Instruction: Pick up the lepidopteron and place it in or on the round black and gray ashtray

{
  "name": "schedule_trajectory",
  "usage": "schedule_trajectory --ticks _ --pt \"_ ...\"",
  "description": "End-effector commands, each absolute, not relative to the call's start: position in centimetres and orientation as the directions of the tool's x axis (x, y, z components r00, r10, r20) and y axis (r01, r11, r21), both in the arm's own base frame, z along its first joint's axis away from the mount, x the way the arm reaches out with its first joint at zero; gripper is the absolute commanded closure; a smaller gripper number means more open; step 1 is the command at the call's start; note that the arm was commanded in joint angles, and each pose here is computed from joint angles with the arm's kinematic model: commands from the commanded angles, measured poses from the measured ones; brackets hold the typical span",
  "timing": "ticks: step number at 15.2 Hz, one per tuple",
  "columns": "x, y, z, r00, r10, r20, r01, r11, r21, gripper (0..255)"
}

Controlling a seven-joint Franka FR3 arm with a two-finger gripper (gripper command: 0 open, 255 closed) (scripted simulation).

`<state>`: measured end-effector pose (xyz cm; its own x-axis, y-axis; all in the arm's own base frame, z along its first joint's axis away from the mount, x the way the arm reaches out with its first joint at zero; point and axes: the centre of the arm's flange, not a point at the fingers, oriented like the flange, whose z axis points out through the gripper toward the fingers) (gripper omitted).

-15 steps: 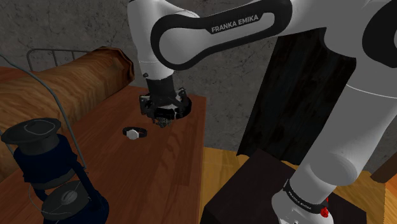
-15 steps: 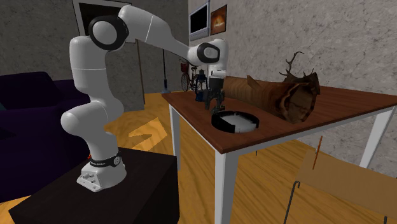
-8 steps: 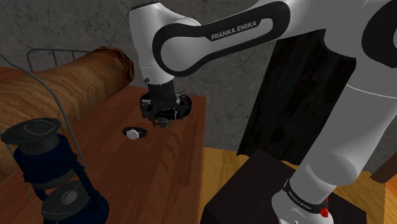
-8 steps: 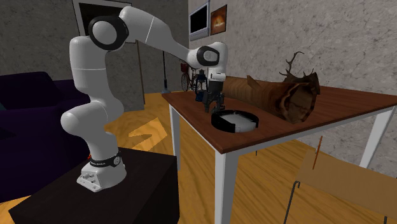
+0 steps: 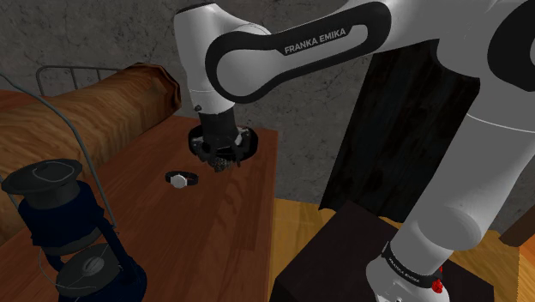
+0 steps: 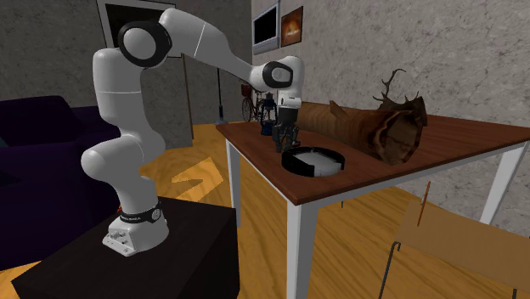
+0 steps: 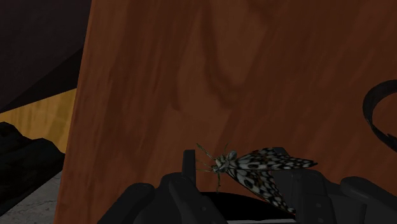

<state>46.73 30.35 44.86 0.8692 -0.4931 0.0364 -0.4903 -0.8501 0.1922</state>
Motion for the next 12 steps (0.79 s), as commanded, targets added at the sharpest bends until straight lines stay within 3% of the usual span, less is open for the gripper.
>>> schedule_trajectory --ticks 1,12 --pt "46.7 30.4 44.9 0.869 -0.493 0.036 -0.49 -0.85 0.192 255" --pt "46.7 30.3 49.1 0.869 -0.493 0.036 -0.49 -0.85 0.192 255"
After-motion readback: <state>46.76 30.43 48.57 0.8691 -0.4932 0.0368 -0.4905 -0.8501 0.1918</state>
